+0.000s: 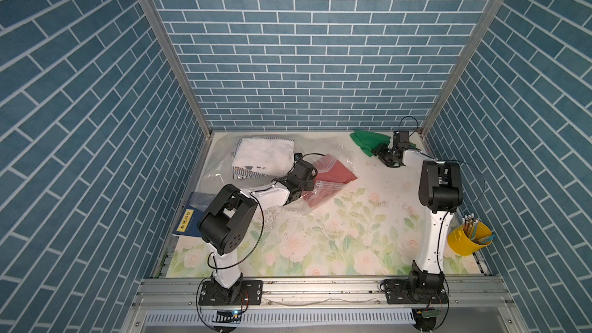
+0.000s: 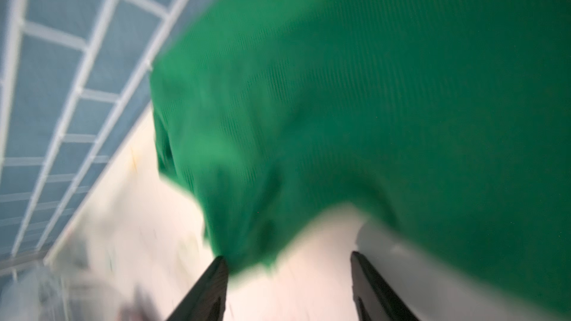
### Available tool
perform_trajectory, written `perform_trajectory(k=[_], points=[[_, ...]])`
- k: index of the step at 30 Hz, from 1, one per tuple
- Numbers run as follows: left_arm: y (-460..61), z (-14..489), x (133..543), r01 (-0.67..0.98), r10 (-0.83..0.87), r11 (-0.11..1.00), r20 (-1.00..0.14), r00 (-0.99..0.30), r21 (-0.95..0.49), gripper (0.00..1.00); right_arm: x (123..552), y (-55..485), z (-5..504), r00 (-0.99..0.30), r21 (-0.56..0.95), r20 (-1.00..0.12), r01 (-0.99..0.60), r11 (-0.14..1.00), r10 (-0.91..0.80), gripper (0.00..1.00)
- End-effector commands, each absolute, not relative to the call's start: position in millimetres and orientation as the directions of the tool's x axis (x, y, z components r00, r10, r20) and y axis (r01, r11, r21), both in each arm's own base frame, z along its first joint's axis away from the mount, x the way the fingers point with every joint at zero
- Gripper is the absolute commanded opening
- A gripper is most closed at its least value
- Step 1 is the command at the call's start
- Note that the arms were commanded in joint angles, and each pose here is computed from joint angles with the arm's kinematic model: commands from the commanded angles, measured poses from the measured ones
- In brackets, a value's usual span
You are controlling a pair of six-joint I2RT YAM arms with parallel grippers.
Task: Take the tank top out of the vacuum bag
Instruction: Move the tank top to the corner of the board.
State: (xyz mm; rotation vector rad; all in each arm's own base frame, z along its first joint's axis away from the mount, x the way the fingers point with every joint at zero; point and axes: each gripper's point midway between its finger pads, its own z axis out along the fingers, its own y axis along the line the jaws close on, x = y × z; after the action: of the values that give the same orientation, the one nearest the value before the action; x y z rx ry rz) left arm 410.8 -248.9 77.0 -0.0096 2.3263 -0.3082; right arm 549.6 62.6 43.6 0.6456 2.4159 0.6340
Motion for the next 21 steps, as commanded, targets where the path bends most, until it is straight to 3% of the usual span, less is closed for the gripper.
perform_trajectory(k=[1, 6, 10, 13, 17, 21], points=[[-249.6, 76.7, 410.7, 0.101, -0.110, 0.961, -0.695, -0.711, -0.256, 0.04, 524.6, 36.0, 44.7, -0.666, 0.542, -0.398, 0.383, 0.748, 0.631, 0.72], [-256.9, 76.0, 411.7, 0.128, -0.091, 0.956, -0.682, -0.726, -0.264, 0.05, 505.4, 19.6, 14.1, -0.655, 0.516, -0.380, 0.436, 0.737, 0.654, 0.82], [-258.5, 75.9, 410.3, 0.136, -0.090, 0.951, -0.672, -0.735, -0.276, 0.04, 523.2, -2.1, -4.3, -0.639, 0.478, -0.396, 0.470, 0.742, 0.660, 0.85], [-261.5, 75.2, 408.4, 0.142, -0.090, 0.947, -0.659, -0.747, -0.289, 0.04, 542.0, -15.6, -14.7, -0.624, 0.460, -0.420, 0.479, 0.747, 0.659, 0.98], [-267.4, 80.1, 409.8, 0.156, -0.098, 0.936, -0.660, -0.744, -0.315, 0.05, 563.1, -21.7, 4.3, -0.591, 0.479, -0.467, 0.456, 0.750, 0.657, 0.99], [-273.6, 87.0, 413.1, 0.174, -0.099, 0.927, -0.666, -0.739, -0.331, 0.05, 566.5, -0.3, 58.3, -0.567, 0.585, -0.512, 0.319, 0.745, 0.645, 0.99]])
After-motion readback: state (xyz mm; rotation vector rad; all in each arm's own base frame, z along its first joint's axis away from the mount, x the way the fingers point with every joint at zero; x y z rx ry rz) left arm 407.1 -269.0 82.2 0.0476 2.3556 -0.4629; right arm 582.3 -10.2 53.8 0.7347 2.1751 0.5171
